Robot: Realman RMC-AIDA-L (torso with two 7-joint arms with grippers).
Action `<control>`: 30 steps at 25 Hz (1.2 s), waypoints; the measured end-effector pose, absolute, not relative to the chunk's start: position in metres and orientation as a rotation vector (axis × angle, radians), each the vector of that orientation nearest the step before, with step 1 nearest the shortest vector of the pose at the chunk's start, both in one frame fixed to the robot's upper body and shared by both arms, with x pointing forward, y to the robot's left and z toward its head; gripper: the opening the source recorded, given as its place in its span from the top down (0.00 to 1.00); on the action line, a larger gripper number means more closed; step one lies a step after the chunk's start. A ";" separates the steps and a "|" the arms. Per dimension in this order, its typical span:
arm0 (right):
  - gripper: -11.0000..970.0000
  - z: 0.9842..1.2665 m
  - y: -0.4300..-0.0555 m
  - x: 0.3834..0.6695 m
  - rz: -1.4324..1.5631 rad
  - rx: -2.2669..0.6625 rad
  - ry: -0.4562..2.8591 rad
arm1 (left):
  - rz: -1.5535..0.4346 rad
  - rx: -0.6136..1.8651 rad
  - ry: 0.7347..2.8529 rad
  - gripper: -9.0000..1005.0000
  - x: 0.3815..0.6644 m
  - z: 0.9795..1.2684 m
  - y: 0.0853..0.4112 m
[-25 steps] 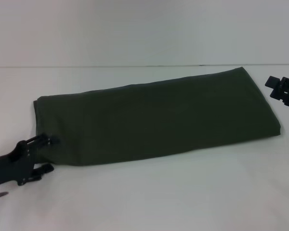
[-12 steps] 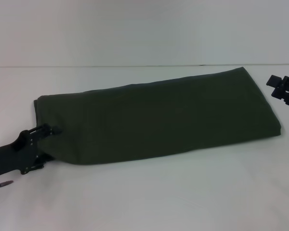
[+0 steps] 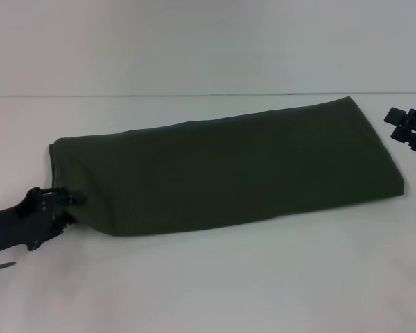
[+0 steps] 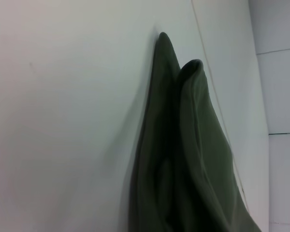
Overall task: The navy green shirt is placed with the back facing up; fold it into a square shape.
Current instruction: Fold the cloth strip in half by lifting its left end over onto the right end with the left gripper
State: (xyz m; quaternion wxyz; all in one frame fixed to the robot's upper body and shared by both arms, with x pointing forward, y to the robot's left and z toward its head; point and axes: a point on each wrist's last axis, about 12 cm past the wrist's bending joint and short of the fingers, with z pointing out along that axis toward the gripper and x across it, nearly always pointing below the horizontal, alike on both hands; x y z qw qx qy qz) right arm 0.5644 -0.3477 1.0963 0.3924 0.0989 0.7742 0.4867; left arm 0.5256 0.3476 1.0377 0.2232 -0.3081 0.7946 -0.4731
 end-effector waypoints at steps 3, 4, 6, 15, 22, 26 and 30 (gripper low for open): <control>0.35 1.096 -0.348 0.564 1.236 0.252 1.965 | -1.297 -0.824 2.202 0.44 0.526 1.038 0.347; 0.35 1.096 -0.348 0.564 1.236 0.252 1.965 | -1.296 -0.813 2.203 0.51 0.526 1.038 0.347; 0.35 1.096 -0.348 0.564 1.236 0.252 1.965 | -1.297 -0.785 2.202 0.65 0.526 1.040 0.348; 0.35 1.097 -0.349 0.566 1.228 0.264 1.955 | -1.175 -0.652 2.196 0.91 0.528 1.051 0.373; 0.35 1.096 -0.353 0.564 1.233 0.298 1.937 | -1.002 -0.689 2.196 0.97 0.523 1.055 0.407; 0.35 1.095 -0.353 0.564 1.232 0.307 1.931 | -0.922 -0.715 2.181 0.96 0.519 1.057 0.421; 0.35 1.094 -0.353 0.563 1.243 0.313 1.931 | -0.909 -0.719 2.178 0.96 0.518 1.056 0.422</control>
